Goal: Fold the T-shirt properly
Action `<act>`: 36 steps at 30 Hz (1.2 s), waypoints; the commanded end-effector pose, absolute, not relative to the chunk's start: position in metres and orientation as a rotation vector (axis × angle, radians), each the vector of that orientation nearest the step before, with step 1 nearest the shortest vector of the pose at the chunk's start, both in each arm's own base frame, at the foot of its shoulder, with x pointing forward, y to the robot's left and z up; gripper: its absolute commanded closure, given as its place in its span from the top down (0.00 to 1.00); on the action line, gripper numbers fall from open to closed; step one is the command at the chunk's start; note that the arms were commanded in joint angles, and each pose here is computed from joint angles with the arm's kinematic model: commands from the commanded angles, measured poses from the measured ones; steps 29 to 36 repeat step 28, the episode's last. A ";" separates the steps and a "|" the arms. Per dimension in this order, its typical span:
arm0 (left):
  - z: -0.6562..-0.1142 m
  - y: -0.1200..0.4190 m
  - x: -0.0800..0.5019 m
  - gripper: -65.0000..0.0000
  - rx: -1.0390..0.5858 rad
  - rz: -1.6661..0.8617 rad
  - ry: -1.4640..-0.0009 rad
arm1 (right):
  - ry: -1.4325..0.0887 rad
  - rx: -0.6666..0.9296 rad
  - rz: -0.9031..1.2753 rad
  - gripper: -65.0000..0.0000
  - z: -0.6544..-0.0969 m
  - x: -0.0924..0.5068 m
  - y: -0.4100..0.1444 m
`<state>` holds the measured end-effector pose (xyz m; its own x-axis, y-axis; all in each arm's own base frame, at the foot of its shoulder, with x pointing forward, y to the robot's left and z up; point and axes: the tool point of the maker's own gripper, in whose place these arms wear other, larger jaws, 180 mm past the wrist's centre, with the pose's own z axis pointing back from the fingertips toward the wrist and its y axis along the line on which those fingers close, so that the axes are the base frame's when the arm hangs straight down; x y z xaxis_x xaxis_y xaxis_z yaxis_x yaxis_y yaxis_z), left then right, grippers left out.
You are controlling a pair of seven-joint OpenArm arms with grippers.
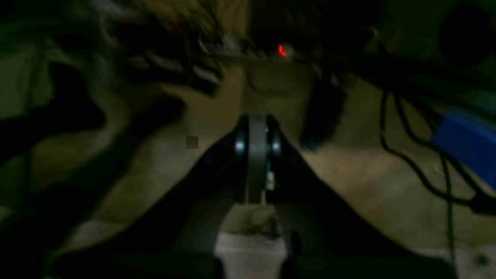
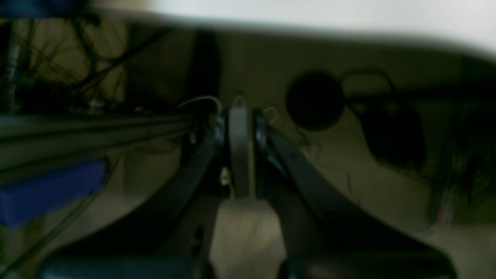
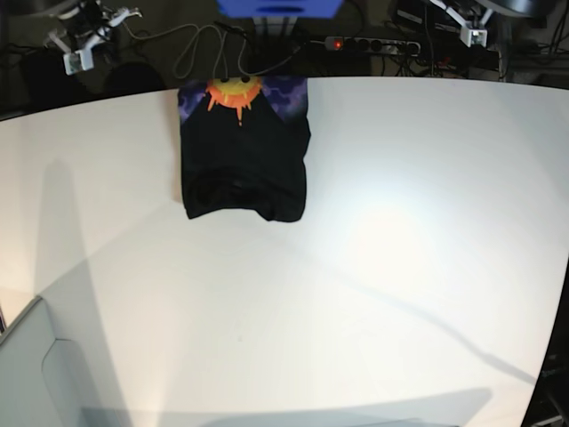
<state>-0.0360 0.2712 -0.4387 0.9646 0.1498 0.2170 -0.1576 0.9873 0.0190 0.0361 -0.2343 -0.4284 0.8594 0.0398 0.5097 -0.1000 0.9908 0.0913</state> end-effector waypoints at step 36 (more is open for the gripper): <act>-0.636 0.206 -0.048 0.00 -0.129 0.181 -0.101 | -0.138 -0.332 0.066 0.00 -0.615 -0.043 -0.265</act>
